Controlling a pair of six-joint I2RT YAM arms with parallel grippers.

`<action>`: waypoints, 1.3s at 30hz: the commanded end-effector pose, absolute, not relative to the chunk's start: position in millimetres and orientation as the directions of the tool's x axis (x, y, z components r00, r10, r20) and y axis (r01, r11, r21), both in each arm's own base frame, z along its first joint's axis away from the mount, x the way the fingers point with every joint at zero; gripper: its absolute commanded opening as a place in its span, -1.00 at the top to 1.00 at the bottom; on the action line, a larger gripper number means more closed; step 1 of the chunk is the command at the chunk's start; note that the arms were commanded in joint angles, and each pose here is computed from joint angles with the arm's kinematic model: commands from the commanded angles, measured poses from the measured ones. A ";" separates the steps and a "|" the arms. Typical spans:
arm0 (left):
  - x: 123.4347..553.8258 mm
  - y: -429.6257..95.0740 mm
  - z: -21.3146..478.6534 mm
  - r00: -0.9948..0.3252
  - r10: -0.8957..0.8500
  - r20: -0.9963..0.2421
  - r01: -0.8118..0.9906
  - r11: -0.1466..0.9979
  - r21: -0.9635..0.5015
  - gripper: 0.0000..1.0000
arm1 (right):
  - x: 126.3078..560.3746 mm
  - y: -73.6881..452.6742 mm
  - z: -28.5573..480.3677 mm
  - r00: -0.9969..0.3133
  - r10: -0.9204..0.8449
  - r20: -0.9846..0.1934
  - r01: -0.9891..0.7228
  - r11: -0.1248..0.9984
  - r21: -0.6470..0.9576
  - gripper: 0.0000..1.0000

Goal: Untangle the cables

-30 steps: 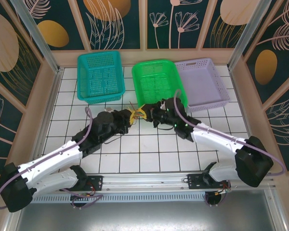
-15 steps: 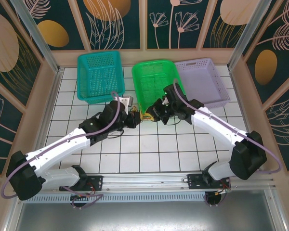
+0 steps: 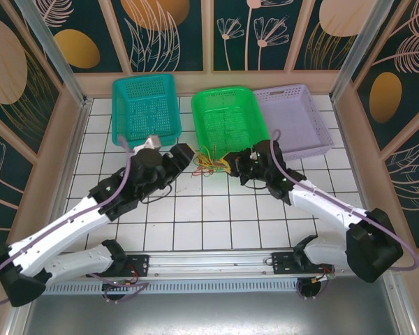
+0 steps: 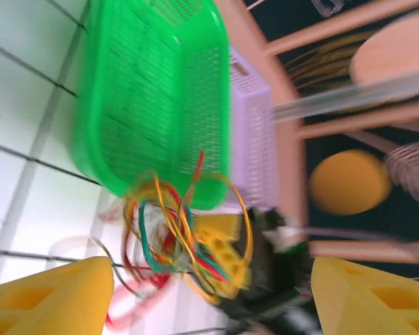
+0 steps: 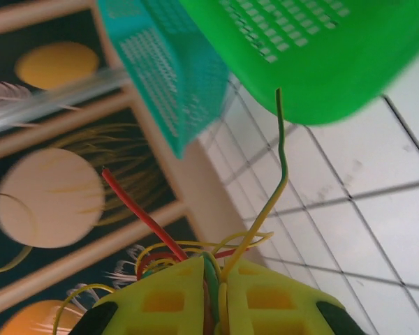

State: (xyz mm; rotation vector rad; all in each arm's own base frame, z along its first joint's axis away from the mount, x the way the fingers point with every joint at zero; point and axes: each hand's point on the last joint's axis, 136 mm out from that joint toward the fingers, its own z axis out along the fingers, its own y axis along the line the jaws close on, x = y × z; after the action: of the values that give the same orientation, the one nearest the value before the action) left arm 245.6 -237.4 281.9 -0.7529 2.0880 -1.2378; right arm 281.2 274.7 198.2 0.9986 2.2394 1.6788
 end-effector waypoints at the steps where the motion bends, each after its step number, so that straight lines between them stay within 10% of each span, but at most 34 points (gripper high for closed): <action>1: 235.2 -249.8 249.7 -0.536 -0.764 0.358 -0.510 -0.044 -0.859 -0.53 | 298.6 280.4 256.6 -0.748 0.611 0.260 0.229 -0.130 0.965 1.00; 11: 253.0 -259.3 244.9 -0.323 -0.621 0.714 -0.593 -0.455 -0.664 -0.67 | 280.3 323.5 267.9 -0.815 0.522 0.251 0.137 -0.247 0.959 1.00; 15: 267.0 -234.7 246.2 -0.227 -0.641 0.733 -0.500 -0.569 -0.653 -0.42 | 274.5 338.8 260.5 -0.837 0.477 0.268 0.189 -0.208 0.960 1.00; 19: 273.5 -234.1 243.8 -0.216 -0.633 0.744 -0.472 -0.599 -0.647 0.27 | 268.3 348.9 257.7 -0.841 0.437 0.320 0.238 -0.232 0.943 1.00; 34: 298.3 -216.2 230.3 -0.171 -0.665 0.727 -0.384 -0.635 -0.671 0.33 | 234.1 394.8 256.1 -0.858 0.261 0.443 0.413 -0.161 0.896 1.00; 39: 305.9 -206.1 232.5 -0.185 -0.707 0.683 -0.346 -0.604 -0.718 0.81 | 225.9 396.8 248.2 -0.849 0.238 0.472 0.461 -0.103 0.881 1.00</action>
State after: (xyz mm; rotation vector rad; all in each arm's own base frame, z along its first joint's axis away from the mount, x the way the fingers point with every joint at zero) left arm 296.3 -213.1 221.0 -1.5387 1.4752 -1.6556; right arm 290.6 359.6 221.8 1.1212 1.9501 2.0775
